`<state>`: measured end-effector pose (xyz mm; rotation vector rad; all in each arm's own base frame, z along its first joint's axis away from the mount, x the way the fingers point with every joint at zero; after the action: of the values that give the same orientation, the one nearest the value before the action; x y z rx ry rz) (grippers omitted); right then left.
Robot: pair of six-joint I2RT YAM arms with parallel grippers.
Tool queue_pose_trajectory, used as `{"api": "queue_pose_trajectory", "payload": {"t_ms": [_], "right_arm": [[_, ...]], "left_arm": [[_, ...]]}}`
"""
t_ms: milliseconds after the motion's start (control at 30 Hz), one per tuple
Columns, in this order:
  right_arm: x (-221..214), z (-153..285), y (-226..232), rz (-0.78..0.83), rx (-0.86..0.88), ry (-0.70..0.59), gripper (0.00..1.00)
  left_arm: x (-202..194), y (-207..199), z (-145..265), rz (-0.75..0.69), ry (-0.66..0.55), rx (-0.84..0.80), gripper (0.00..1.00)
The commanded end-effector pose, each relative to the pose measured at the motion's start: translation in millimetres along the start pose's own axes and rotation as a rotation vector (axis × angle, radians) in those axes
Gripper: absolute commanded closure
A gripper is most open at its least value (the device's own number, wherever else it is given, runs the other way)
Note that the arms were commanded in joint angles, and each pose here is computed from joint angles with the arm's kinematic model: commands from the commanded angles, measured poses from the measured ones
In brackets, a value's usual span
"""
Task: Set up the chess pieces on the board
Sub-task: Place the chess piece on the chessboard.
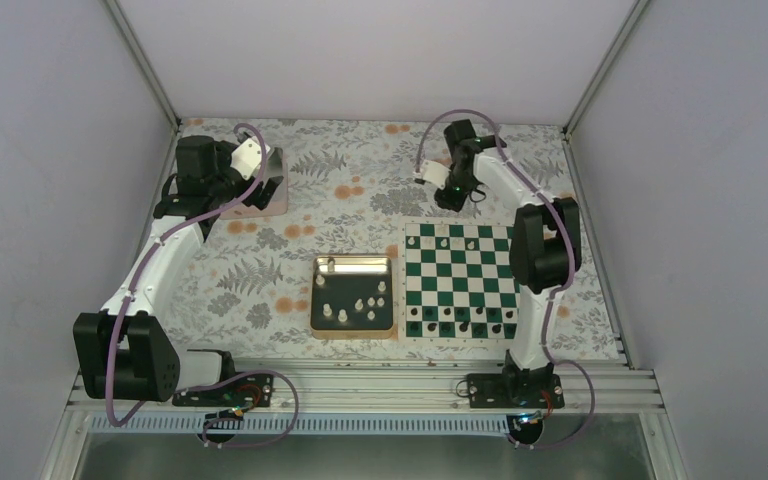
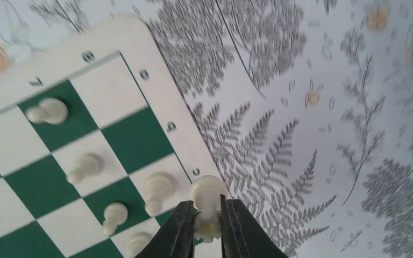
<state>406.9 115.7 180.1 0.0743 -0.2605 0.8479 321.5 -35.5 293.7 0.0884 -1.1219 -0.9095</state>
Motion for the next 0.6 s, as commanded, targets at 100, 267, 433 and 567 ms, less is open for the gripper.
{"api": "queue_pose_trajectory", "payload": {"t_ms": [100,267,433,567], "right_arm": [[32,0,33,0.097,0.034,0.009,0.85],[41,-13,50,0.134,0.08,0.038,0.85],[39,-33,63,0.157,0.103,0.097,0.85],[38,-41,65,0.159,0.116,0.117,0.85]], "left_arm": [[2,2,3,-0.018,-0.009,0.011,0.0],[1,1,2,-0.018,-0.005,0.005,0.0],[0,2,0,-0.018,-0.004,0.002,0.0],[0,1,0,-0.019,-0.004,-0.001,0.0]]}}
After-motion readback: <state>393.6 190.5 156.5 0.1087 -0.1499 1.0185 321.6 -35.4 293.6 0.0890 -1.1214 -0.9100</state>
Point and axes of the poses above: each gripper's point midway between its finger pads, its own z axis back along the fingers, its own y axis along the line the jaws close on, x = y × z, the point moved 10 cm from there along z, back along the fingers, and after that the axes turned 15 degrees about -z, right-handed, at the moved point
